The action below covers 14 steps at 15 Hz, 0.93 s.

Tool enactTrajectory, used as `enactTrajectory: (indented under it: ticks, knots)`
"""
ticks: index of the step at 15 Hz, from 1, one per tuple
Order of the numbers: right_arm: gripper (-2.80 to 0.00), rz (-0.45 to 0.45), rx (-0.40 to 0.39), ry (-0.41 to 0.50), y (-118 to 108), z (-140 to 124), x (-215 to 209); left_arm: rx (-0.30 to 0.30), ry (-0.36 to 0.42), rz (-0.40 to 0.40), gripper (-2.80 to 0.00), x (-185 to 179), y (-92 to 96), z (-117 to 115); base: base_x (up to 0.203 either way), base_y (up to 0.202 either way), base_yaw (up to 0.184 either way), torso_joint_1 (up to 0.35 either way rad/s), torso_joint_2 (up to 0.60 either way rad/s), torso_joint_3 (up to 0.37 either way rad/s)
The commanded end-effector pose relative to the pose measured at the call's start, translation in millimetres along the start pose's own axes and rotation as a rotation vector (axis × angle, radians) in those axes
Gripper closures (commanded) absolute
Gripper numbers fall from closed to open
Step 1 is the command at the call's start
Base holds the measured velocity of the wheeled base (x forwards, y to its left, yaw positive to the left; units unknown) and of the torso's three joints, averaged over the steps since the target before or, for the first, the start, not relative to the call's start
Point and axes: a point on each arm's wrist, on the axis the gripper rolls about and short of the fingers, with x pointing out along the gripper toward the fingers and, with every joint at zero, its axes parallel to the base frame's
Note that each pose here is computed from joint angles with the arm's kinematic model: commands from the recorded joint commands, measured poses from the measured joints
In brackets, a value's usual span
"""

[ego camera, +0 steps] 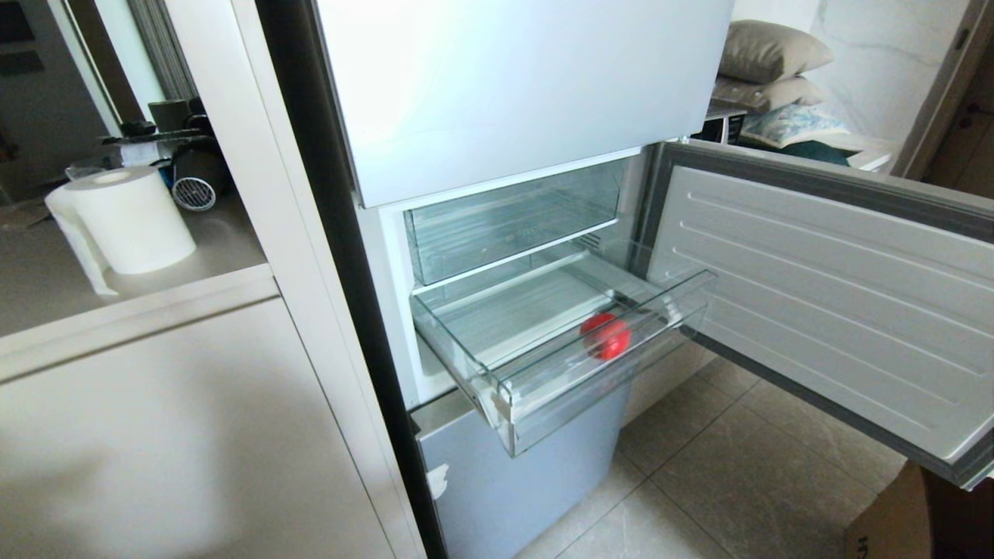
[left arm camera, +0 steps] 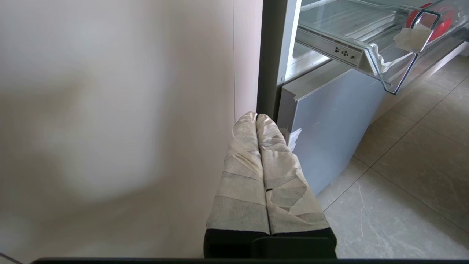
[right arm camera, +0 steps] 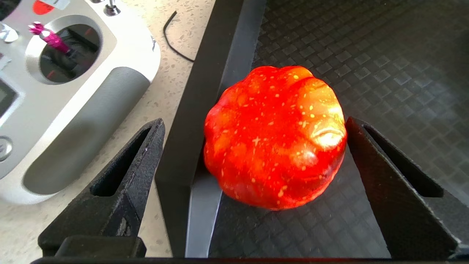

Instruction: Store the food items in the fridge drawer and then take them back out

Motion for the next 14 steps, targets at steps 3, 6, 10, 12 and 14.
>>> enactTrajectory:
  ticks: [3,6,10,12,14]
  knots:
    - [-2.8,0.003,0.002,0.003,-4,-7,11,0.0,0.001,0.001,0.0,0,0.0,0,0.0,0.0,0.0,0.0,0.0,0.0]
    - [-2.8,0.003,0.002,0.001,-5,-9,15,0.0,0.001,0.001,0.0,0,0.0,0,0.0,0.0,0.0,0.0,0.0,0.0]
    - [-2.8,0.003,0.004,0.006,-7,-13,22,0.0,0.001,0.001,0.0,0,0.0,0,0.0,0.0,0.0,0.0,0.0,0.0]
    - [0.0,0.003,0.006,0.006,-7,-13,22,0.0,0.001,0.001,0.0,0,0.0,0,0.0,0.0,0.0,0.0,0.0,0.0]
    - [0.0,0.003,0.013,0.006,-6,-13,22,0.0,0.001,0.001,0.0,0,0.0,0,0.0,0.0,0.0,0.0,0.0,0.0]
